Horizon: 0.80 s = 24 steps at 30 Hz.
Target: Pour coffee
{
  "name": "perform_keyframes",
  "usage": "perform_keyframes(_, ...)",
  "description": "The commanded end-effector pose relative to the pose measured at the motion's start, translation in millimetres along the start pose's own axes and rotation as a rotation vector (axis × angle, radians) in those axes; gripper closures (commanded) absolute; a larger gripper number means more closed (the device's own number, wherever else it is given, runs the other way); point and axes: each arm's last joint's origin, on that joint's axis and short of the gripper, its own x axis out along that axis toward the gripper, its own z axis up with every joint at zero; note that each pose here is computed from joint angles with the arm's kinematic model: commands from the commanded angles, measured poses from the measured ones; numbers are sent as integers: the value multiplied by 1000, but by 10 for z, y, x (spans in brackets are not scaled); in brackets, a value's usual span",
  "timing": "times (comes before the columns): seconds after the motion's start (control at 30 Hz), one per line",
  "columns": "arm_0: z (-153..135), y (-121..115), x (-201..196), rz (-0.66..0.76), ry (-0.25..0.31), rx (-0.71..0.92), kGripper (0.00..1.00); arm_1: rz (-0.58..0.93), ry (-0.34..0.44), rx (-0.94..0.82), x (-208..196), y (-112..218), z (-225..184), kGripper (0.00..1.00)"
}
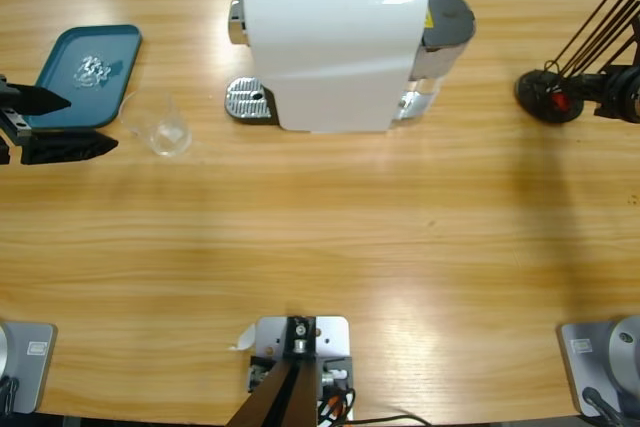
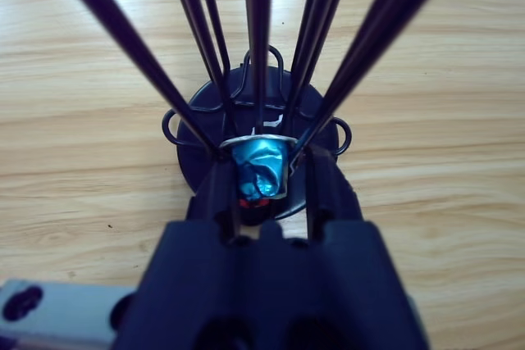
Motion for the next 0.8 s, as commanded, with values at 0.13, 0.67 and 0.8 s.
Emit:
perform_keyframes(0.13,-129,11,-5,-3,7,-26,96,35,-46,-7,-113,-9,64,906)
perform_keyframes(0.67,-150,10,6,-3,14,-32,96,60,-68,-4,-117,4,110,906)
perform_keyframes(0.8,-185,9,25,-3,27,-33,96,64,-123,2,-225,-3,254,906)
